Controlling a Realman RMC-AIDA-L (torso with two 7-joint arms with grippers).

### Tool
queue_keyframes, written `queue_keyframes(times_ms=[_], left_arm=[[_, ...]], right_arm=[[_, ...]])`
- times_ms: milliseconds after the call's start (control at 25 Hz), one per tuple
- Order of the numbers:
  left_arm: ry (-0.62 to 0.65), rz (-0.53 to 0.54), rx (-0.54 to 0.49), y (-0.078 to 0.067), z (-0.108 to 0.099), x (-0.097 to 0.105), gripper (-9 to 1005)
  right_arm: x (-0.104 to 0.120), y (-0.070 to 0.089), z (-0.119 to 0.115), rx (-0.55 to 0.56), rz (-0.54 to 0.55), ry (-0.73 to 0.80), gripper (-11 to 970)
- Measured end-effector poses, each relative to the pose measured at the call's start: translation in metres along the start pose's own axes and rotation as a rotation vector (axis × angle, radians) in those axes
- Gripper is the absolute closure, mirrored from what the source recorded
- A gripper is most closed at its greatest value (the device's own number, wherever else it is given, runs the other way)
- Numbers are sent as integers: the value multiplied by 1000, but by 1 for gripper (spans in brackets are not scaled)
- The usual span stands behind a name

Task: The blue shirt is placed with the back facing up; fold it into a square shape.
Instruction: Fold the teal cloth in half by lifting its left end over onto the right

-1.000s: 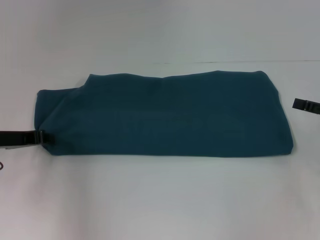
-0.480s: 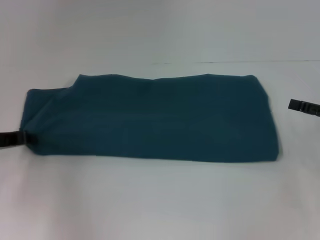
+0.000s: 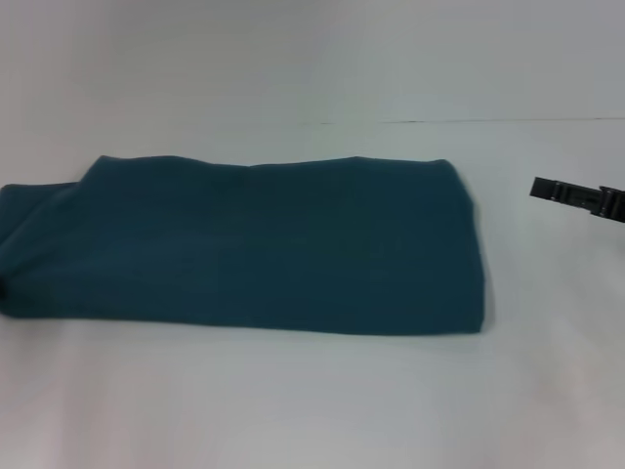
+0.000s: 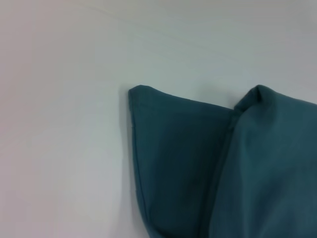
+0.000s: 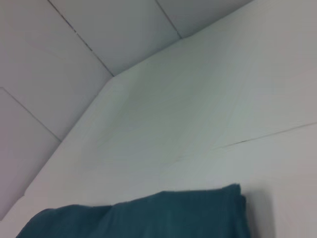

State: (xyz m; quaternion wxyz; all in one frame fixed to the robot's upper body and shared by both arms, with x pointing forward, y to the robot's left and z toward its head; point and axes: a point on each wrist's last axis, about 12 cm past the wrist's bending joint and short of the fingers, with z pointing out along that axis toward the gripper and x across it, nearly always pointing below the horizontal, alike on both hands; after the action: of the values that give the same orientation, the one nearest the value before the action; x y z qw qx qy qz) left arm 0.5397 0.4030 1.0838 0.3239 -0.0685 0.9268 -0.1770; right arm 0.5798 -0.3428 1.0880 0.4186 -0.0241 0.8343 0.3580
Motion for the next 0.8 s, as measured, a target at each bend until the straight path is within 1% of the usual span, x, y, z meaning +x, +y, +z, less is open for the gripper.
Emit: queue_keyframes(times_ms=[280,560,600,680,800], left_arm=[[-15,-57,-62,26,-21,12,962],[-20,-92,-101,42,-37,19,962],[-24,-93,-97,42,-40,18,962],[-31,-91,-63,37,-43,14,962],[-52,-59,78,15,-41,2,962]], right_arm=[[-4,7,11,-13,-14,-3,133],[-6,9,15,-15,-20,-5,133],[-6,9,15,-15,-21,-5,133],[-6,9,15,-15,-21,-5,133],[-6,8,13,-10,-21,-5,133]])
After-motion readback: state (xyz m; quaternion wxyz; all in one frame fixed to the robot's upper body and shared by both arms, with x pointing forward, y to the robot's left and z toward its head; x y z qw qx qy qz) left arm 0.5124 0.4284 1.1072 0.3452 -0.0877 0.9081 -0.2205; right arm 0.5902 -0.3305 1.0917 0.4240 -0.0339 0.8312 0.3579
